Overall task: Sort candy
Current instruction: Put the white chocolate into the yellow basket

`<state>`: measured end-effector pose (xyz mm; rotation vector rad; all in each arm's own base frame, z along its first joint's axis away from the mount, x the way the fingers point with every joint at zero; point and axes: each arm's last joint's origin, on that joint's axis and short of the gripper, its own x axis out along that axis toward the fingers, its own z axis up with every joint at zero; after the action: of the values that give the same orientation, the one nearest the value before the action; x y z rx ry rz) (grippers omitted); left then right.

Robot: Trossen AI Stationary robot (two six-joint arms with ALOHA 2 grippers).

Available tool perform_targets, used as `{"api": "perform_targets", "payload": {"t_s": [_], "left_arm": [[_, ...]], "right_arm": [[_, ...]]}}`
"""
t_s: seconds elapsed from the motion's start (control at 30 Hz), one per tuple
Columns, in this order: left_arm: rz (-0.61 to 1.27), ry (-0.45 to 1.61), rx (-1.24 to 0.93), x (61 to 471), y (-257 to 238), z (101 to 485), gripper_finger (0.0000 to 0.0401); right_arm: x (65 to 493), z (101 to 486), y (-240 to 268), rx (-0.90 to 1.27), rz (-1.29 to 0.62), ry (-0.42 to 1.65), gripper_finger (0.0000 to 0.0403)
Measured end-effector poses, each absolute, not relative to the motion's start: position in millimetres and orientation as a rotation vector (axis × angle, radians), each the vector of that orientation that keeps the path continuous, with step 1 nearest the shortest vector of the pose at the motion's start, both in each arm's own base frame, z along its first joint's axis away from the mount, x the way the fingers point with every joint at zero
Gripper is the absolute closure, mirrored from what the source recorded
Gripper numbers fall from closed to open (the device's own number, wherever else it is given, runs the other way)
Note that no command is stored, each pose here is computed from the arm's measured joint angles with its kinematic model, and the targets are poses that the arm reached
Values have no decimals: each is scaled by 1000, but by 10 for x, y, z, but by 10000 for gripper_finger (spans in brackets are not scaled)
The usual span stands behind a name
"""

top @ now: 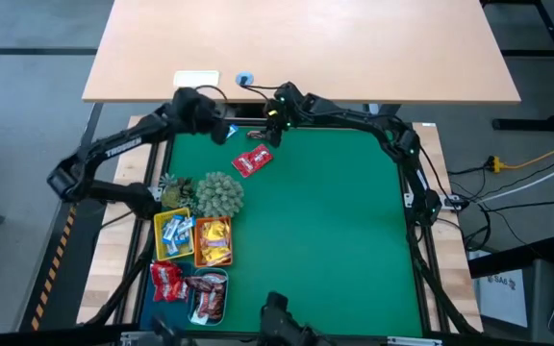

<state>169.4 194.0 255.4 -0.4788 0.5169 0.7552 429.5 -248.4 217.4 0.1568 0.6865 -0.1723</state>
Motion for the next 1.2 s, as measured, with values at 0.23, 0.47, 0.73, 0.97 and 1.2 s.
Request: {"api": "perform_targets", "payload": {"t_s": [0.23,0.47,0.73,0.97,1.2], "left_arm": [[961,631,-567,1504,2328,2194,312],[945,717,-576,1560,2432,1947,308],[913,761,-592,1596,2472,1804,259],[921,740,-576,1605,2490,1819,224],[917,744,-573,1630,2496,1788,223]], "right_arm": [[4437,2266,-2189,123,-111,664,215],[4650,2282,-1730,69,-19,651,215],[4837,2342,-1298,-29,77,575,215],[4924,2378,-1043,-66,127,529,215],[4956,2388,-913,-77,152,515,215]]}}
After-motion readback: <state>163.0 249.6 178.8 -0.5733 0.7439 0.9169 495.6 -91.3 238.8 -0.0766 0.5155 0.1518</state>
